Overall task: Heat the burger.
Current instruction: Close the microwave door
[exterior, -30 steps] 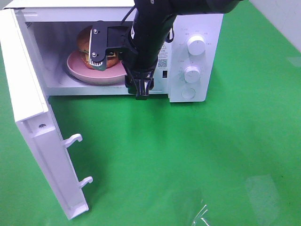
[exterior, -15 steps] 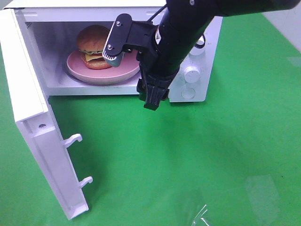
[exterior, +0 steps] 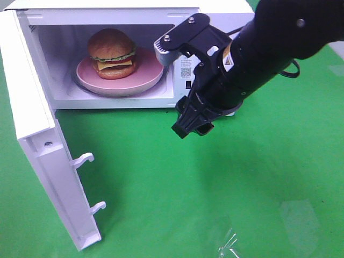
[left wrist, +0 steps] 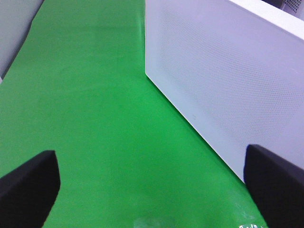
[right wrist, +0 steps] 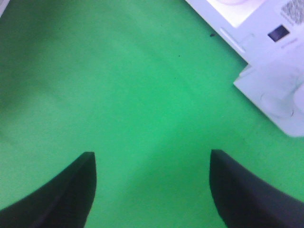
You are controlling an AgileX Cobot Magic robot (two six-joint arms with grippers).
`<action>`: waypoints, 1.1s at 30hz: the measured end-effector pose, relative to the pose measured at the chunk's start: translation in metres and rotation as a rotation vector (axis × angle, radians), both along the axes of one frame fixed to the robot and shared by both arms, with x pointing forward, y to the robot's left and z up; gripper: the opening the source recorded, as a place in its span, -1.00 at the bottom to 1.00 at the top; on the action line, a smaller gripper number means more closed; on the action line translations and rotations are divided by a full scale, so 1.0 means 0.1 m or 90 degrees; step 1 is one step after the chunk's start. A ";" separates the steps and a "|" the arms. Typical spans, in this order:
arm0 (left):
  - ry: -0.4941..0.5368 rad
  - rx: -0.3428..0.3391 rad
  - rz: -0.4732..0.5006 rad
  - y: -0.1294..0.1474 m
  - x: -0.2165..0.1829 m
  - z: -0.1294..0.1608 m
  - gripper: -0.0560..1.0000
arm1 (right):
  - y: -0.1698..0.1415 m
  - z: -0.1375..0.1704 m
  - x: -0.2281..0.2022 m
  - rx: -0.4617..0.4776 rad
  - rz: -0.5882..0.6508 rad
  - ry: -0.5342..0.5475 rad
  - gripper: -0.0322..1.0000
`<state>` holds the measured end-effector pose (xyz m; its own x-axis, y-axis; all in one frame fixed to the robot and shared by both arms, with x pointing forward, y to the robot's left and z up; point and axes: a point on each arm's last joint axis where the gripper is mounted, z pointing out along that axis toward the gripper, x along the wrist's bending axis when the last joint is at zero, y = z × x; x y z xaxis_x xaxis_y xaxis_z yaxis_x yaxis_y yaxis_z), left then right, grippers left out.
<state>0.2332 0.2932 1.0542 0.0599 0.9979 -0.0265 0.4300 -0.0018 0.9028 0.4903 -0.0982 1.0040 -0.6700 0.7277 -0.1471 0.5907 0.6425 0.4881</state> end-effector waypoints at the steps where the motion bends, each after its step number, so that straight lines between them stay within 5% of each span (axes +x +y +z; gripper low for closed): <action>1: 0.000 0.000 0.000 0.00 0.00 0.00 0.95 | 0.00 0.00 0.00 0.000 0.000 0.000 0.34; 12: 0.000 0.000 0.000 0.00 0.00 0.00 0.95 | -0.34 -0.05 -0.42 0.028 -0.084 0.047 0.39; 33: 0.000 0.000 0.000 0.00 0.00 0.00 0.95 | -1.11 0.57 -1.25 -0.039 -0.148 0.102 0.39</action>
<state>0.2332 0.2932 1.0542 0.0599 0.9979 -0.0265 0.4300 -0.0018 0.9028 0.3658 -0.2088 1.0613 -0.5043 0.8576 -0.1013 0.7921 0.5061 0.3411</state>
